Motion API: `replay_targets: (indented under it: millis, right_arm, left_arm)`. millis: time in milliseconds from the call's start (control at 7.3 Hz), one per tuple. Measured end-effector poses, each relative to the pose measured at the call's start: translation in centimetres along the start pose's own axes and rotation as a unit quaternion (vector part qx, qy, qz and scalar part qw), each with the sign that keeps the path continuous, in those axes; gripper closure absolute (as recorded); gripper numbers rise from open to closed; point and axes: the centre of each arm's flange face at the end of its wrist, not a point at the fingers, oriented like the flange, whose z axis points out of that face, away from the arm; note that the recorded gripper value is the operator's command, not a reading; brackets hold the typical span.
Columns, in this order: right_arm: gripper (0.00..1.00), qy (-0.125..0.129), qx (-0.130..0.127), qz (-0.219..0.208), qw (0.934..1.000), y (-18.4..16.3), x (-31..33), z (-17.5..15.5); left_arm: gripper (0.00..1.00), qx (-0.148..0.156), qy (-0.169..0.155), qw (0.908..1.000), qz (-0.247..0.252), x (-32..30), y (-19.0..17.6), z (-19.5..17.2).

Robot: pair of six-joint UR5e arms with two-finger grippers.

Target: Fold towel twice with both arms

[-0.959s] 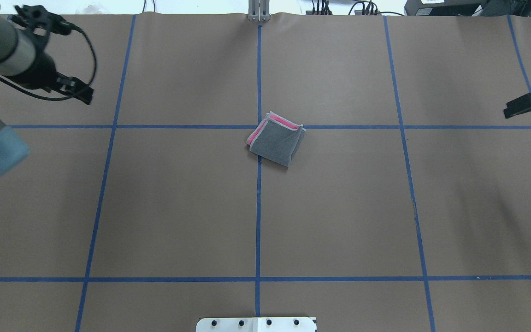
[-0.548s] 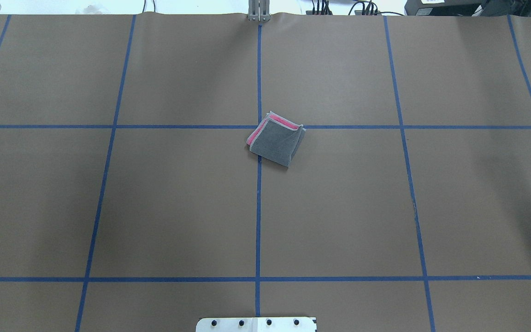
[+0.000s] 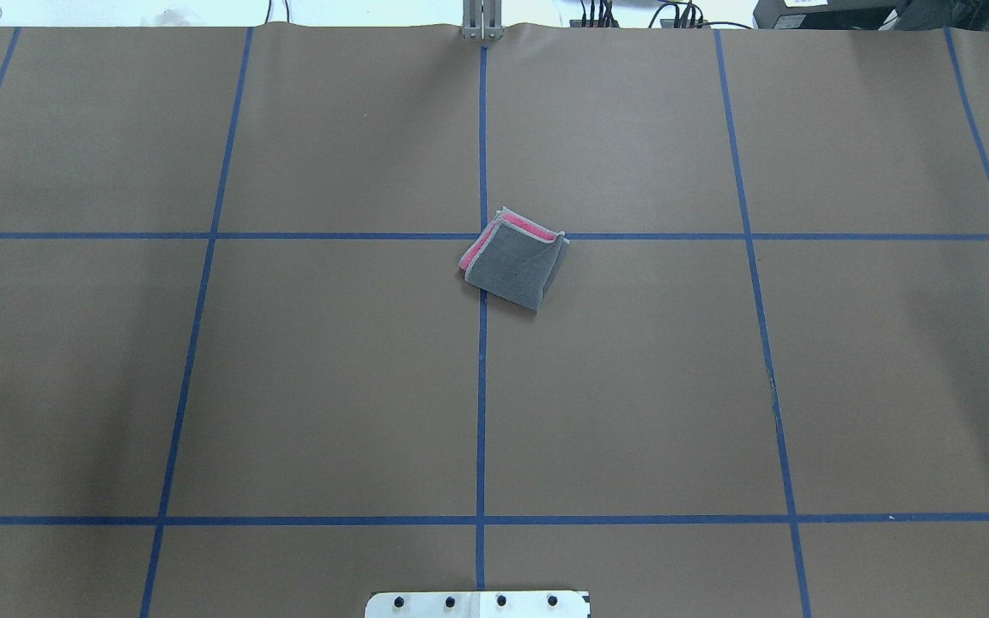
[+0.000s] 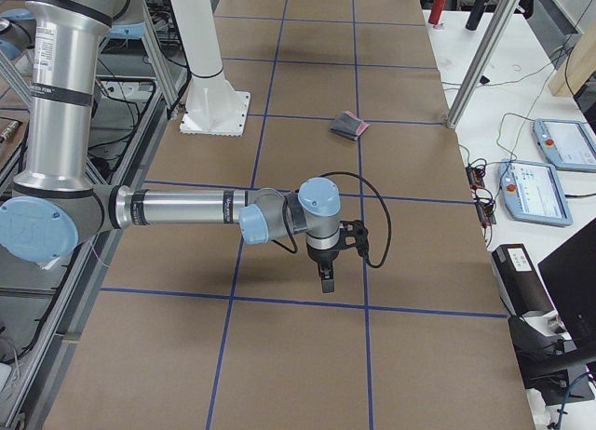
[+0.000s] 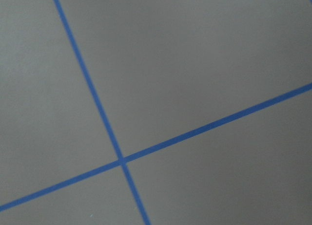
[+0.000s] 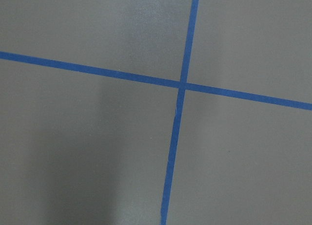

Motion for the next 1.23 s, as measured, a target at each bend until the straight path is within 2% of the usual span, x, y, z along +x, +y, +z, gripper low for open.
replay_targets:
  millis: [137, 274, 548, 685, 959, 1233]
  right_arm:
    - [0.00, 0.000, 0.000, 0.001, 1.0000, 0.0, 0.1, 0.1]
    - [0.00, 0.000, 0.000, 0.001, 1.0000, -0.2, 0.0, 0.1]
    - [0.00, -0.007, 0.008, 0.006, 0.9999, -1.0, -0.7, -0.6]
    - [0.00, -0.009, 0.012, 0.019, 0.9997, -1.5, -1.0, -0.9]
    - [0.00, -0.012, 0.018, 0.032, 0.9993, -1.9, -1.2, -1.1]
    - [0.00, -0.012, 0.017, 0.035, 0.9992, -1.8, -1.1, -0.9]
  left_arm:
    - [0.00, 0.006, 0.002, 0.9999, -0.011, -1.0, 0.8, -0.6]
    - [0.00, 0.013, 0.019, 0.9994, -0.024, -1.4, 1.3, -1.6]
    - [0.00, 0.015, 0.076, 0.9951, -0.061, -2.1, 3.1, -1.9]
    - [0.00, 0.017, 0.086, 0.9938, -0.069, -2.4, 3.7, -1.9]
    - [0.00, 0.016, 0.083, 0.9939, -0.071, -2.7, 4.2, -1.8]
    - [0.00, 0.013, 0.062, 0.9957, -0.067, -3.1, 5.6, -1.4]
